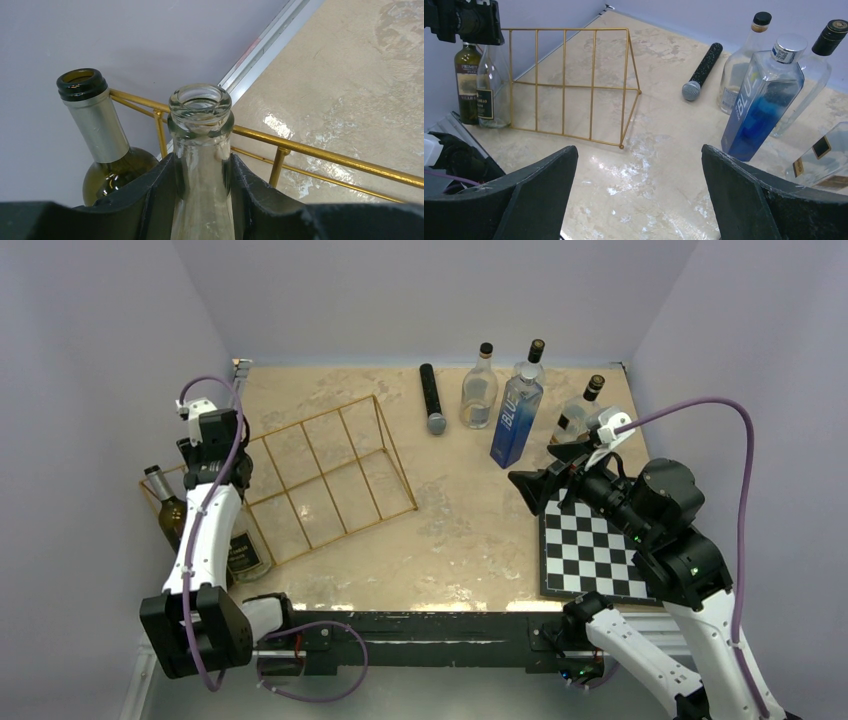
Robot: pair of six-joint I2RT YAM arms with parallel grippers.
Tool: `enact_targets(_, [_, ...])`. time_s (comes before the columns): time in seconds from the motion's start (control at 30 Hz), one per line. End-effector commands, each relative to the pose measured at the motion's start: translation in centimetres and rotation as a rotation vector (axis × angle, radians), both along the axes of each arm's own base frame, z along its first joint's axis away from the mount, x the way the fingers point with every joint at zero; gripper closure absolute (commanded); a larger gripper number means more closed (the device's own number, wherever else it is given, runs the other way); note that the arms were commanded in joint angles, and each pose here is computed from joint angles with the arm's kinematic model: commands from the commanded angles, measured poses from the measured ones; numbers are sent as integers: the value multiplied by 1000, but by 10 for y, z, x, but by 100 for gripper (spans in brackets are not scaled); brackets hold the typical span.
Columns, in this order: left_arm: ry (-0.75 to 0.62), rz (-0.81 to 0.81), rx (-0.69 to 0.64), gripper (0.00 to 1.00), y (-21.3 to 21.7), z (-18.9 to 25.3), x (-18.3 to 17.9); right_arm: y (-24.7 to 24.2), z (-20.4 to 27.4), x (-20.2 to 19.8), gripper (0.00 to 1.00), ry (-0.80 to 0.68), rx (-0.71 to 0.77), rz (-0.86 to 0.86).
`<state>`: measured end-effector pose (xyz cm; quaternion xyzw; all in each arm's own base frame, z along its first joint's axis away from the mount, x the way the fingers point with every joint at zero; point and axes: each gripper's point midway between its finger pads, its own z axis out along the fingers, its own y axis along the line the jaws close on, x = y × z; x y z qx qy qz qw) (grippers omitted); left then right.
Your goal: Take the wine bottle off the wine rack
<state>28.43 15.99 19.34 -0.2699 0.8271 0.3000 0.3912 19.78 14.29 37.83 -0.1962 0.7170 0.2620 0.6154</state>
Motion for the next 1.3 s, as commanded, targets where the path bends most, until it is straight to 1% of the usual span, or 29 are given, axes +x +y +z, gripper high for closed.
enact_targets(0.0, [-82,-53,53,100,-13,34,5,-2,11,2,1,-48,7,-15])
enact_targets(0.2, [-221,-119,89,100,-30,62,-4,-3,10,4,1,-39,4,-24])
enact_targets(0.3, [-289,-143,56,100,-37,75,-7,-8,14,5,1,-27,-14,-52])
enact_targets(0.43, [-359,-197,3,100,-51,86,-8,-12,18,6,1,-47,-6,-72])
enact_targets(0.6, [-387,-255,-31,100,-64,94,-13,-13,22,7,1,-40,-20,-75])
enact_targets(0.7, [-365,-271,-17,100,-67,93,-19,-15,29,9,1,-47,-30,-90])
enact_targets(0.83, [-374,-271,22,100,-65,100,-29,-16,36,12,1,-55,-36,-98])
enact_targets(0.93, [-423,-281,27,100,-67,114,-36,-16,41,11,1,-60,-33,-96])
enact_targets(1.1, [-524,-347,29,100,-77,142,-48,-18,41,10,1,-59,-35,-105])
enact_targets(1.27, [-596,-467,19,100,-96,157,-55,-21,46,8,1,-73,-27,-113])
